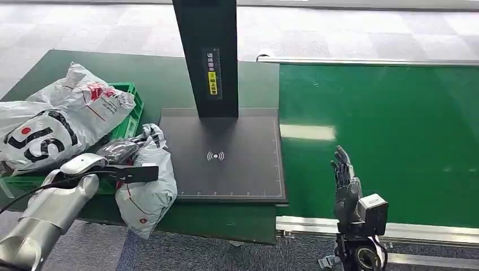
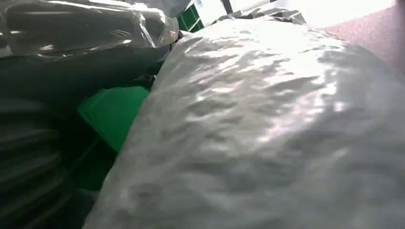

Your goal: Moved the parcel from conveyor to table for the left to box.

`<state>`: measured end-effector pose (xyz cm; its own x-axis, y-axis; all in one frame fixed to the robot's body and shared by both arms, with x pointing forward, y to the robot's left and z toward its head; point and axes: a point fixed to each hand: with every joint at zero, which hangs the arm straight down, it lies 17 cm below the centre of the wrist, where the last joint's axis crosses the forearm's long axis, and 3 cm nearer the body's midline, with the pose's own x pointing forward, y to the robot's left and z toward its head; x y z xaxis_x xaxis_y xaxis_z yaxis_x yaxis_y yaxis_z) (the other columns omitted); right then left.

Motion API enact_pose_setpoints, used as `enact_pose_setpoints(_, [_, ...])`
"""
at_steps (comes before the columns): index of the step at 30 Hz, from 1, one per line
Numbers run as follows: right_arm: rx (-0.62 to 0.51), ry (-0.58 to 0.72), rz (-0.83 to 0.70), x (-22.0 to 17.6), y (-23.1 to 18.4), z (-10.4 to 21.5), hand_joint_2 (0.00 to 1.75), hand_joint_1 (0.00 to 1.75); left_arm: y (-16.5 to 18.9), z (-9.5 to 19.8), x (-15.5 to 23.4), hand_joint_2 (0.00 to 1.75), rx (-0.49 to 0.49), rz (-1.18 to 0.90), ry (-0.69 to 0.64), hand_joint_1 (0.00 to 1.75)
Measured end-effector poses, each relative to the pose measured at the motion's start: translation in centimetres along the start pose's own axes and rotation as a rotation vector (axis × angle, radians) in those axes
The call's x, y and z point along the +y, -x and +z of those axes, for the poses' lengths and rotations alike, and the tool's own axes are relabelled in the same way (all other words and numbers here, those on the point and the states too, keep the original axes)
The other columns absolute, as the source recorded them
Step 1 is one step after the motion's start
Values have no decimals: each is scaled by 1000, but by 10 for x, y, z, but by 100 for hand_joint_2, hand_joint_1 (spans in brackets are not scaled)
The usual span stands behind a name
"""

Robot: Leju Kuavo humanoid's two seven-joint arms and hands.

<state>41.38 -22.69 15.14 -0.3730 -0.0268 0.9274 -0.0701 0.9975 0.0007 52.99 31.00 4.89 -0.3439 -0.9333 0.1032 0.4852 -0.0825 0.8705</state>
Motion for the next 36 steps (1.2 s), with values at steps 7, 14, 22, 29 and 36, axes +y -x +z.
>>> enact_pose_setpoints(7, [2, 2, 0, -1, 0, 1, 0, 0, -6, -2, 9, 175, -27, 4, -14, 175])
enact_pose_setpoints(14, [4, 6, -2, -3, 1, 2, 0, 0, -26, -4, 19, 175, -103, 15, -56, 175])
enact_pose_setpoints(22, [7, 10, -10, -3, 0, 8, 0, 0, -89, 6, 69, 175, -338, 54, -315, 175])
enact_pose_setpoints(29, [7, 12, -13, -4, 0, 11, 0, 0, -131, 33, 131, 175, -453, 3, -568, 175])
enact_pose_setpoints(36, [-2, 20, -19, -6, -2, 11, 0, 0, -145, 74, 192, 175, -421, -152, -899, 175])
